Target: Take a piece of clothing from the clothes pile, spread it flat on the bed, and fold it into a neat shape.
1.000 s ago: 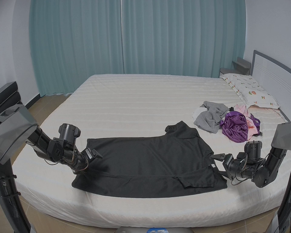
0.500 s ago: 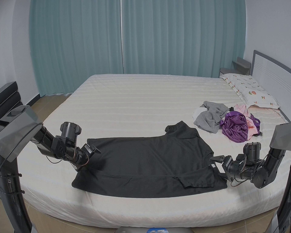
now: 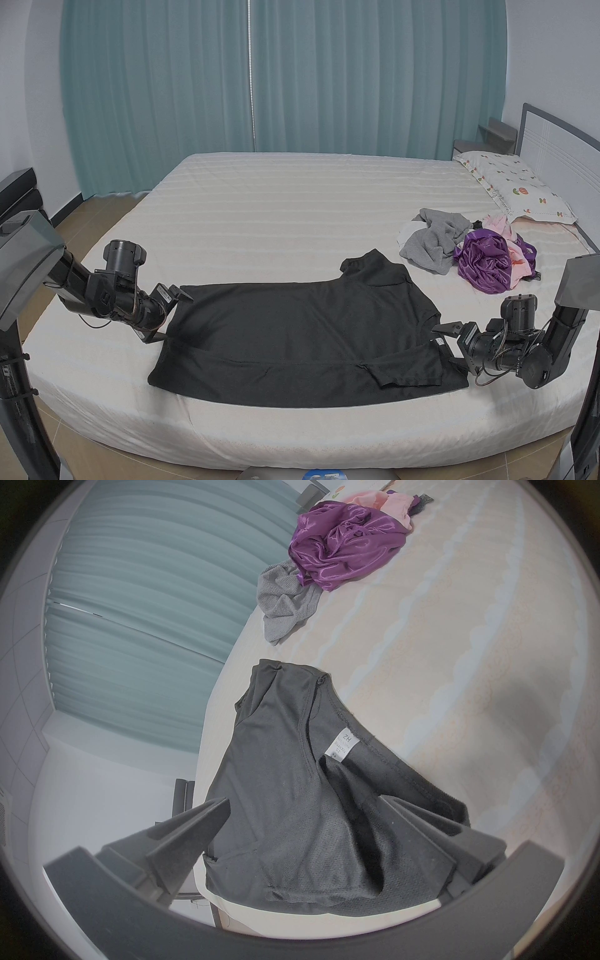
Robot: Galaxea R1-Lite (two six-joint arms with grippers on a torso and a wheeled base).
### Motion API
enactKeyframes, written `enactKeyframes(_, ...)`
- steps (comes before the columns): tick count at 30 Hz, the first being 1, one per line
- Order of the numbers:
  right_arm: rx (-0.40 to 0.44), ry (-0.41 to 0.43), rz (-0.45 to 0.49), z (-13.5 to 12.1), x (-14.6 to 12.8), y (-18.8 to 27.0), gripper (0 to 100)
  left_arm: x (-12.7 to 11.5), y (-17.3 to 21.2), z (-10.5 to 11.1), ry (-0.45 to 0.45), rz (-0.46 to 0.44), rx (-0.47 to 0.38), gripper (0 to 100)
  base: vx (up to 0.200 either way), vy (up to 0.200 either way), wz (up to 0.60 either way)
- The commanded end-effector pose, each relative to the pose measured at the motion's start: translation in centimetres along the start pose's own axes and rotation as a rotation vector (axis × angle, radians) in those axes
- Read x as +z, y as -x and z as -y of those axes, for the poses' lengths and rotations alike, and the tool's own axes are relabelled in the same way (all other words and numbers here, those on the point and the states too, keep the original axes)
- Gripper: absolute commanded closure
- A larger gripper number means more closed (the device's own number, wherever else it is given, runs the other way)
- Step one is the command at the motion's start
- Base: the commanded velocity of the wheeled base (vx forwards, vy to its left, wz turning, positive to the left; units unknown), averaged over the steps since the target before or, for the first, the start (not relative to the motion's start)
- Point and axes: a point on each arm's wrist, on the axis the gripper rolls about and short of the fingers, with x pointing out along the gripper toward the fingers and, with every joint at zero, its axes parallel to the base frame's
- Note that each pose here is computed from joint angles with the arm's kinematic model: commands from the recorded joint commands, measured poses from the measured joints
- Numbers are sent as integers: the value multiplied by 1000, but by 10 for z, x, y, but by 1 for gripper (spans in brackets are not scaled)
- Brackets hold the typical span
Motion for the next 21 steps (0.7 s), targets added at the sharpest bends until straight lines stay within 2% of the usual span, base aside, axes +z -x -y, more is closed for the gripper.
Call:
enactKeyframes(1,1,0,-1,0,0,0,0,2,11,-1,-6,-4,-25,0,0,0,0)
enactKeyframes(3,-1,0,-2,0,0,0,0,0,10,-3,-6,-17,-23,0,0,0,0)
enactKeyframes(9,-4,-1,-5,1,-1,-1,0,-6,3,-15,-157,-83,-39,0,0,0,0)
enactKeyframes(16,-3,1,-8,0,-2,-1,0,-5,-10,-26,-264,-29,-78,0,0,0,0)
enactKeyframes(21,-3,1,-10,0,-2,-1,0,-9,-14,-32,-319,-33,-72,0,0,0,0)
